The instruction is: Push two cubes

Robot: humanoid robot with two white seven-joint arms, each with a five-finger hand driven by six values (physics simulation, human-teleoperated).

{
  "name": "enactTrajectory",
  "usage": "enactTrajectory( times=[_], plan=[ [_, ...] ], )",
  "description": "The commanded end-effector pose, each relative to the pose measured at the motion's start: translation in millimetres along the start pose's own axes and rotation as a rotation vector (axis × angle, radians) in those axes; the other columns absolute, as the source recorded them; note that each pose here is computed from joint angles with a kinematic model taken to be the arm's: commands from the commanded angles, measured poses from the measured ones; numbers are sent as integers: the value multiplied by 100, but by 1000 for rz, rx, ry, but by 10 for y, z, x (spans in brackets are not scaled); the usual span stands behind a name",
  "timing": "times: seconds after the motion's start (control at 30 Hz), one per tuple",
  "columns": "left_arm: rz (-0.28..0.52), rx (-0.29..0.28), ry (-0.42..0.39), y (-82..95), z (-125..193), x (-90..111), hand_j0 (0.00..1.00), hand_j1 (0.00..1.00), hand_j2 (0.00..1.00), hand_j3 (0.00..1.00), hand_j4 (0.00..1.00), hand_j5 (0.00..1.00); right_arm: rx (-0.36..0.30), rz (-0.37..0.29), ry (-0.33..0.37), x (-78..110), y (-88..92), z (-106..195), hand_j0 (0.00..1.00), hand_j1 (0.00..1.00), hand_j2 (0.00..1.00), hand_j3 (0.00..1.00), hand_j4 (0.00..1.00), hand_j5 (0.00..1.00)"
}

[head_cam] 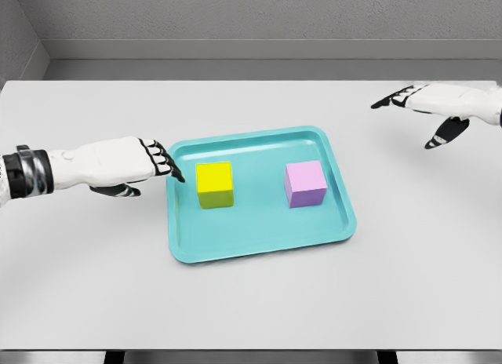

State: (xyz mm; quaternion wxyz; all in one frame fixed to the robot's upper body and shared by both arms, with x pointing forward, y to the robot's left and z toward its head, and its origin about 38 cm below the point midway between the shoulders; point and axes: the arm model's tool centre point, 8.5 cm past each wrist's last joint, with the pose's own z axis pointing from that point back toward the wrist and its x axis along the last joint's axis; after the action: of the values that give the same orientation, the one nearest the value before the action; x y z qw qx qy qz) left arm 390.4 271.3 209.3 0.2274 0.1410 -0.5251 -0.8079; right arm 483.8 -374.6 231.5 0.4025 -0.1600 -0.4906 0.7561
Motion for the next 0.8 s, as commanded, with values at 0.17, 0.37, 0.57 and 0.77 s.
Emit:
enactTrajectory(
  times=[0.17,0.37,0.57,0.77],
  plan=[
    [5,6,-27,-47,-202,91,78,78,78,78,78,78,37,49,14,1,-67,126,100,100,100,100,100,100],
    [12,-9,-20,-98,-209,64,77,77,77,77,77,77,117,118,-45,220,-2,1,93,93,93,93,93,93],
    [55,-36,13,-247,-192,-52,76,76,76,76,76,76,158,135,-77,324,109,-89,74,74,74,74,74,74],
    [90,-19,9,-280,-313,-76,76,76,76,76,76,76,162,167,-127,500,95,-177,64,64,64,64,64,64]
  ],
)
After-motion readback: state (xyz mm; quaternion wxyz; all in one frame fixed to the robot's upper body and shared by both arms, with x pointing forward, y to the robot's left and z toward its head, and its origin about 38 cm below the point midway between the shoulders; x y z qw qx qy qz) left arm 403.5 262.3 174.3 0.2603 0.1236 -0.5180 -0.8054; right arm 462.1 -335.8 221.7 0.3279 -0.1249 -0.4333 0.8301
